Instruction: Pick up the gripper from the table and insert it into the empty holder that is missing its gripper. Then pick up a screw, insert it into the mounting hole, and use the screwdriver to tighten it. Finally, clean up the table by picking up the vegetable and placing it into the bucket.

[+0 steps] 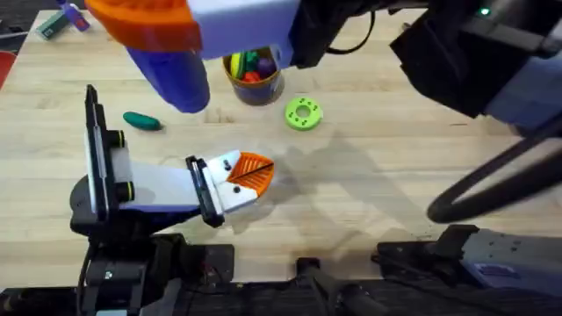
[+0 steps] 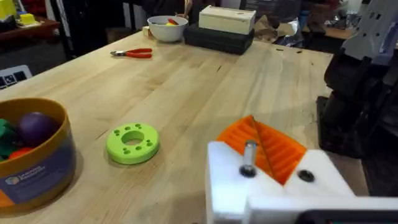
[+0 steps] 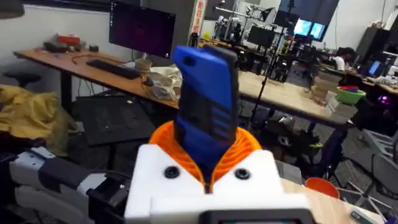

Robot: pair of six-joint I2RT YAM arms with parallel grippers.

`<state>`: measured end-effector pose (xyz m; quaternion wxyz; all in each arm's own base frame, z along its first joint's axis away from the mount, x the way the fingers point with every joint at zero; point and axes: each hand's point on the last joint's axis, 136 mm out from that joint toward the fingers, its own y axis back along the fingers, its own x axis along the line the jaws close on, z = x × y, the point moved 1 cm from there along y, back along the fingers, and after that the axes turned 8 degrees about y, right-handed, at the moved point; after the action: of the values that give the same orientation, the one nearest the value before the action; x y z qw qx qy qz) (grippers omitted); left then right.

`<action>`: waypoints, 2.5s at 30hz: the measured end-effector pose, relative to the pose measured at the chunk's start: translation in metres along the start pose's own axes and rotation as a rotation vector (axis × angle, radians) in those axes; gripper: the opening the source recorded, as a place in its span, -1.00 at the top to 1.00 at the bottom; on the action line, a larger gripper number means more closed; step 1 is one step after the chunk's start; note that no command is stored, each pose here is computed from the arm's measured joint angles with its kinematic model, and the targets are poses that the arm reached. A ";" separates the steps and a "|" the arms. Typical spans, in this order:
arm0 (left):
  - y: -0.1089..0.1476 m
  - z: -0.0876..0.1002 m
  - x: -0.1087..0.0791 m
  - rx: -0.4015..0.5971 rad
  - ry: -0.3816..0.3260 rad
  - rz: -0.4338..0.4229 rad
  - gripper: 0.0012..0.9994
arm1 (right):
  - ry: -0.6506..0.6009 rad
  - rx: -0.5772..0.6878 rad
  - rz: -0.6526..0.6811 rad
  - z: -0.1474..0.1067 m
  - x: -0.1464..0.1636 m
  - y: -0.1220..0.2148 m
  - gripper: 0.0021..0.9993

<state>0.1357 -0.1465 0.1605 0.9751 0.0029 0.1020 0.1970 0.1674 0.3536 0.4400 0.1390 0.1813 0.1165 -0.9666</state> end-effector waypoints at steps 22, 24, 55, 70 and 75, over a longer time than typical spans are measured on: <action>0.000 0.000 0.000 0.000 0.000 0.000 0.97 | -0.412 0.840 -0.642 -0.109 -0.035 0.157 0.96; 0.000 0.000 0.000 0.000 0.000 0.000 0.97 | -0.382 0.929 -0.685 -0.109 -0.034 0.177 0.96; 0.000 0.000 0.000 0.000 0.000 0.000 0.97 | -0.545 1.963 -0.066 -0.307 0.046 0.377 0.96; 0.000 0.000 0.000 0.000 0.000 0.000 0.97 | -0.549 1.984 -0.102 -0.323 0.039 0.389 -0.99; 0.000 0.000 0.000 0.000 -0.005 0.000 0.85 | -0.570 1.986 -0.140 -0.322 0.039 0.389 -0.99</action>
<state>0.1358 -0.1465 0.1605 0.9753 0.0034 0.0993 0.1970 0.3562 0.0703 0.0649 -0.1074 -0.0286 -0.7601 -0.6402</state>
